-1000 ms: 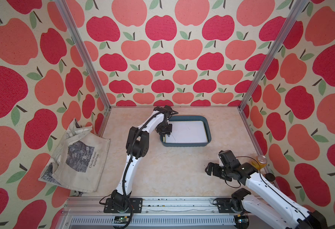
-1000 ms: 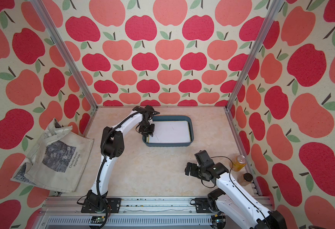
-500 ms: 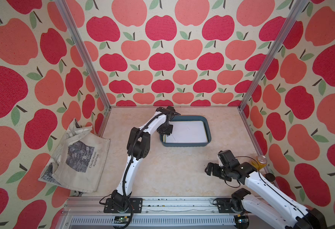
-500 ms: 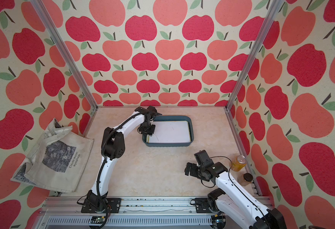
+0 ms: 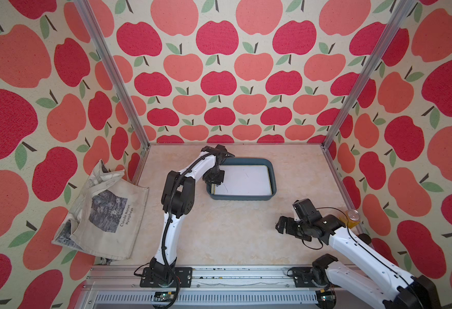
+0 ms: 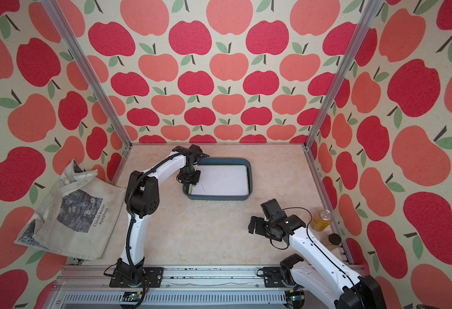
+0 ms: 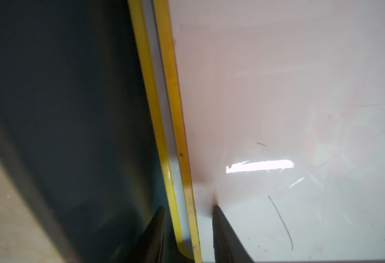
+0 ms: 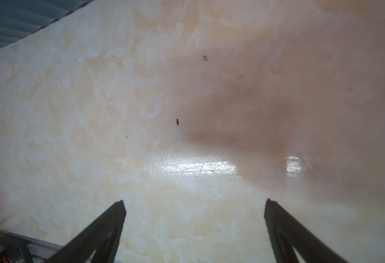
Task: Put the whiteboard into the storage box
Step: Place the whiteboard in the storage box, then reset both arms
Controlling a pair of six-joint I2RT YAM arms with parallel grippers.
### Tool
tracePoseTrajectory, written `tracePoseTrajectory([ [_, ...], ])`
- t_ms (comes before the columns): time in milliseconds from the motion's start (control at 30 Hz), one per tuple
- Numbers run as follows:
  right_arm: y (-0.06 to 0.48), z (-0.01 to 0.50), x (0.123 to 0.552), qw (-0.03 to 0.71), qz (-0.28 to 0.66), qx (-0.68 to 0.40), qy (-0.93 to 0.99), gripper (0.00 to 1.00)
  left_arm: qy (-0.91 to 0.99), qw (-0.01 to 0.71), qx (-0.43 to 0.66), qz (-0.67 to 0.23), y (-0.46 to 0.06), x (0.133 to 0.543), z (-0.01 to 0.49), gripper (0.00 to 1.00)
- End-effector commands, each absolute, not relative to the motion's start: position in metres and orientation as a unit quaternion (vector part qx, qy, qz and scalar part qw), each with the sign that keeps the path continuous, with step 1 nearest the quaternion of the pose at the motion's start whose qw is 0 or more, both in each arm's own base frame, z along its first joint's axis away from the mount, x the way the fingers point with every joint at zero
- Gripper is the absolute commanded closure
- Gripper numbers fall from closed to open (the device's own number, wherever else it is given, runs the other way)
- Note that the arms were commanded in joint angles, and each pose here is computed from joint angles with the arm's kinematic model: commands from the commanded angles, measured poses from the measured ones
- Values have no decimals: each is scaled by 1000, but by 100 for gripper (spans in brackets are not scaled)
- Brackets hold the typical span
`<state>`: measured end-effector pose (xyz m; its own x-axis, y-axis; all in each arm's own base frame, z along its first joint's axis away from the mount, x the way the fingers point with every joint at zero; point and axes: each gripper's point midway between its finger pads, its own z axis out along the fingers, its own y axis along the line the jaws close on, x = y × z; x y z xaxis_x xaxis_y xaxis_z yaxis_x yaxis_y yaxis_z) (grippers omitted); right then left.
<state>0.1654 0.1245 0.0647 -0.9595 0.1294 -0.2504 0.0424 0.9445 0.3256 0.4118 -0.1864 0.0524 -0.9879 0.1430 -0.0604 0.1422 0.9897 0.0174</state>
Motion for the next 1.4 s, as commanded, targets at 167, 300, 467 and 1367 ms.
tracePoseTrajectory([
  [167, 126, 88, 187, 167, 141, 17, 976, 1, 993, 57, 99, -25, -190, 400, 88, 63],
  [300, 124, 102, 202, 191, 117, -8, 975, 1, 984, 124, 119, -49, -200, 406, 131, 63],
  [467, 119, 121, 223, 244, 88, -35, 965, 1, 973, 189, 121, -50, -191, 406, 166, 62],
  [1367, 77, 178, 330, 501, -86, -112, 854, 1, 900, 423, -55, 89, -20, 360, 168, 0],
])
